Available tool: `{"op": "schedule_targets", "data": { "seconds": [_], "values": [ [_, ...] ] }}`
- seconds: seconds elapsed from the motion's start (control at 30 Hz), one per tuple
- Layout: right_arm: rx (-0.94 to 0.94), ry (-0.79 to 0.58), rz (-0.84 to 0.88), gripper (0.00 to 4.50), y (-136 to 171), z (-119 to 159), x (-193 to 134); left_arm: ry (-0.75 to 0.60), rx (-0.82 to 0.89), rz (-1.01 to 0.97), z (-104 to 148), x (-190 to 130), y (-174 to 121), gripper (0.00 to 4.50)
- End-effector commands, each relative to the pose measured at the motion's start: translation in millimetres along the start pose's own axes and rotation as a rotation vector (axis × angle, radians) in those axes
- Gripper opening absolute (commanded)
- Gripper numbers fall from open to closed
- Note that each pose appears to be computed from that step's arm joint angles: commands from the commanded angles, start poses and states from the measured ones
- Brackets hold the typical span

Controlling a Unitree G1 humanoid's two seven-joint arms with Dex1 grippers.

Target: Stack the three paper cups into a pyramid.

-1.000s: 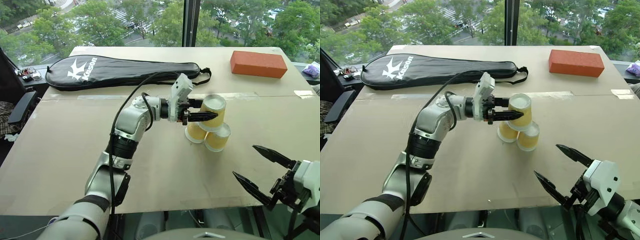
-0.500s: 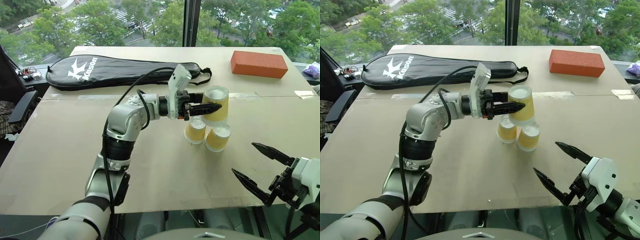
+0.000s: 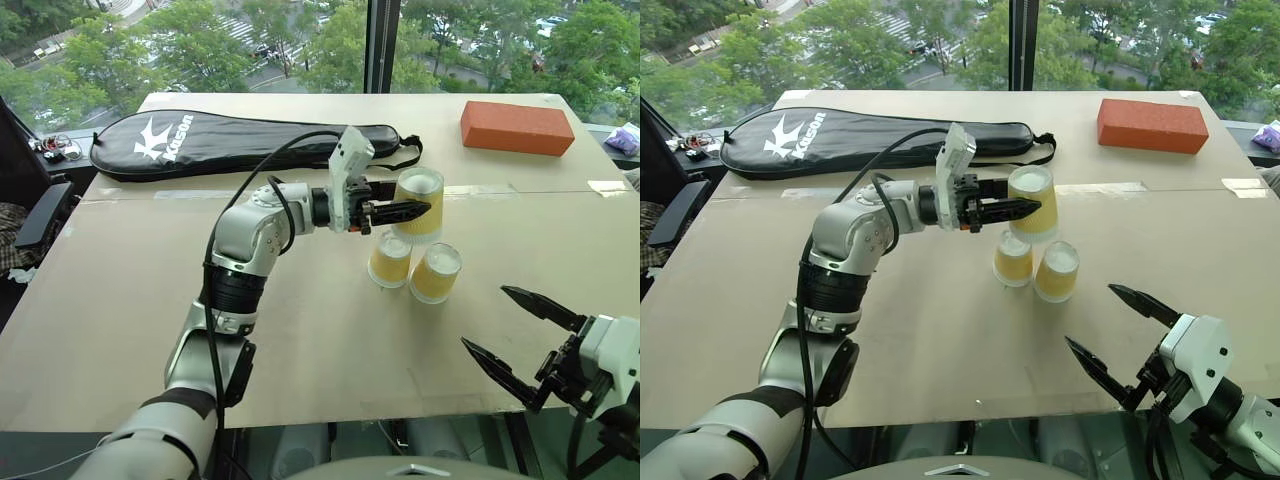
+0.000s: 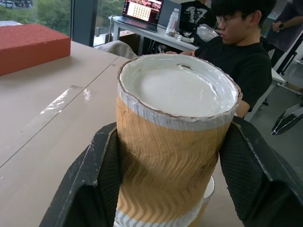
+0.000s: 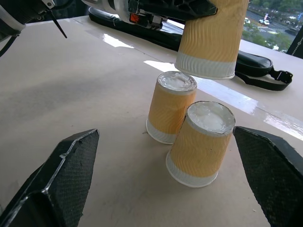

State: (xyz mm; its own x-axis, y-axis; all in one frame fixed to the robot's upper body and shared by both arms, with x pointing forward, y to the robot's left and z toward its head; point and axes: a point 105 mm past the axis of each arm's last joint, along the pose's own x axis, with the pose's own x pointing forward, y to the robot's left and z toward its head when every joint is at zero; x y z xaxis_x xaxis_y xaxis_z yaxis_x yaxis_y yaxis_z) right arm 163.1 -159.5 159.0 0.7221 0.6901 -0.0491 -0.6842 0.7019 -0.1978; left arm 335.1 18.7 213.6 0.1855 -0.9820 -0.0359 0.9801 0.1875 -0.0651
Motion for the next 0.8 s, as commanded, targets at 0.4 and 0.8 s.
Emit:
{"op": "schedule_targets", "data": {
  "seconds": [0.4,0.8],
  "values": [
    [-0.023,-0.017,-0.003,4.5,-2,5,-1,0.023,0.085,-0.098,-16,11,-11,2.36],
    [-0.025,-0.013,-0.013,4.5,-1,6,-2,0.051,0.12,-0.118,-25,19,-8,3.78]
  ]
}}
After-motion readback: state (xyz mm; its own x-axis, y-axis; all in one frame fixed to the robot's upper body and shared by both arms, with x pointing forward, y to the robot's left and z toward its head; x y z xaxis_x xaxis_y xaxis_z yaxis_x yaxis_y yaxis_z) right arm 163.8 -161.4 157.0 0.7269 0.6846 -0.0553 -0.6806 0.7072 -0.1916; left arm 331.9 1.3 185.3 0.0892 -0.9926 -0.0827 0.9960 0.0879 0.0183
